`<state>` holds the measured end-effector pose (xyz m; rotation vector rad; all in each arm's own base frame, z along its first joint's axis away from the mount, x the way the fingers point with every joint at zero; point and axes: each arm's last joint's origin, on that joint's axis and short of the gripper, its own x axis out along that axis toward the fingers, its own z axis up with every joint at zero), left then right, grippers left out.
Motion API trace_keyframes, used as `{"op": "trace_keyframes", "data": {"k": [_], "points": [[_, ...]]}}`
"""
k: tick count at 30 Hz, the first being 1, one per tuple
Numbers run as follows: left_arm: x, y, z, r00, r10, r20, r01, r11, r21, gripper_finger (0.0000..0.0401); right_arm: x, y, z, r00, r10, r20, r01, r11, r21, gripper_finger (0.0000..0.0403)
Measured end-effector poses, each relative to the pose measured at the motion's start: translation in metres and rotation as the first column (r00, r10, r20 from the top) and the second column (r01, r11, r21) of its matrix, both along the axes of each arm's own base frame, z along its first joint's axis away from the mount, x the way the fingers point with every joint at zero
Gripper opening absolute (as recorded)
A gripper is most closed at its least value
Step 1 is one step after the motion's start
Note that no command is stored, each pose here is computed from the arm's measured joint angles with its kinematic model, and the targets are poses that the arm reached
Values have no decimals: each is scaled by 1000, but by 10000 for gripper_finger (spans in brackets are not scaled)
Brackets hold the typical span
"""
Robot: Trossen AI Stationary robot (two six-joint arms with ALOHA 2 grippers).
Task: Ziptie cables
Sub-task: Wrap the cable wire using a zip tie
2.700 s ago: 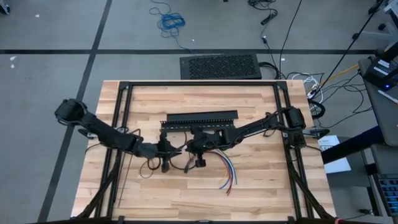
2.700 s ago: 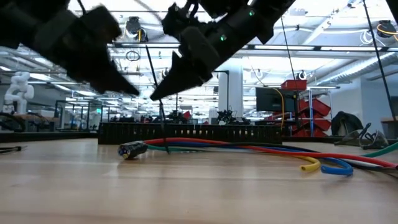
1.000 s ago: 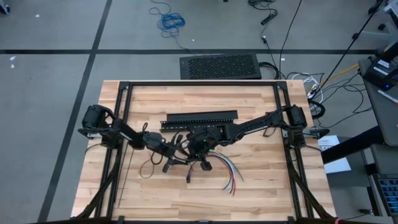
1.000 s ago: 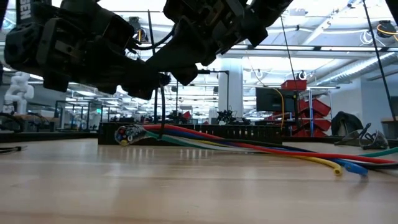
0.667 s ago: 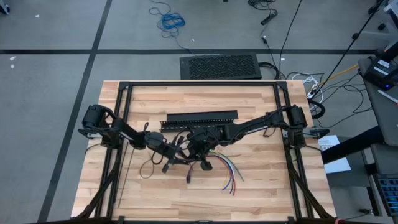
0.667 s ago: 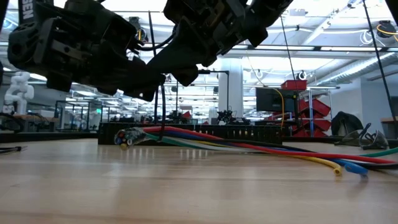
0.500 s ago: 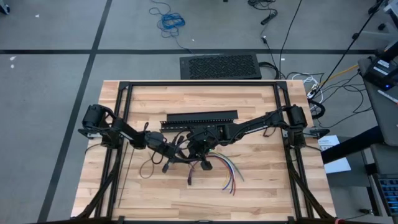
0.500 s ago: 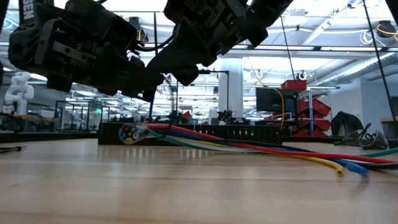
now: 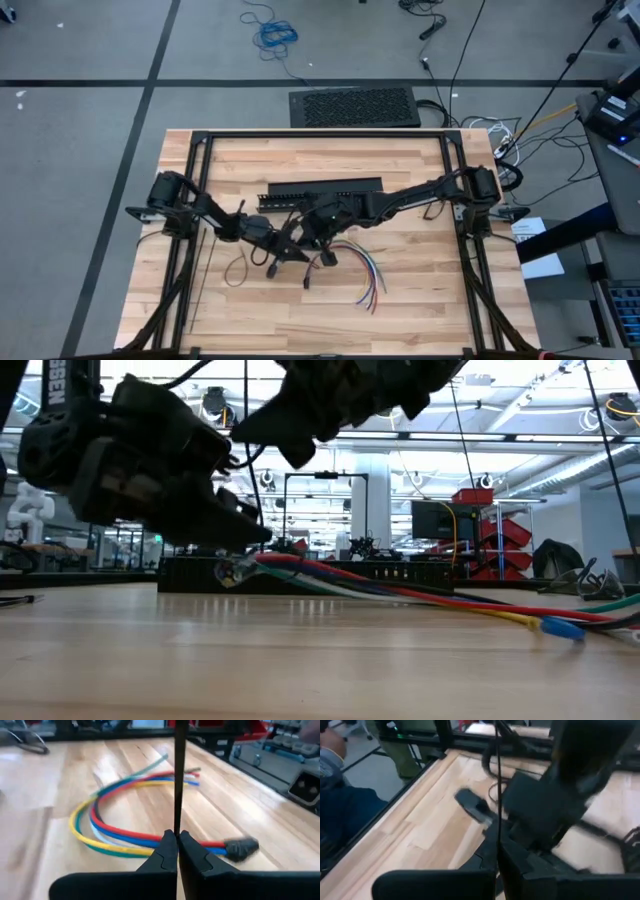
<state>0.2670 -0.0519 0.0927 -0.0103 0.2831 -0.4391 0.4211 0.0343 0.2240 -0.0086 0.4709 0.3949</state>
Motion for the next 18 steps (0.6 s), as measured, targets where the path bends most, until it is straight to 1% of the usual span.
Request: {"op": "trace_keyframes", "data": {"k": [4,12,18], "points": [[3,-4,-9,999,-19,-31,19,1000,7,1,-5,-1,9,1000,-22,4,22,999,-42,0],[7,-6,-26,996,-30,-86,32,999,16,0,-12,-4,27,996,-73,54,78,990,-115,0],[7,-8,-31,993,-56,-104,57,998,9,0,-14,-4,28,995,-89,48,95,986,-138,0]]}}
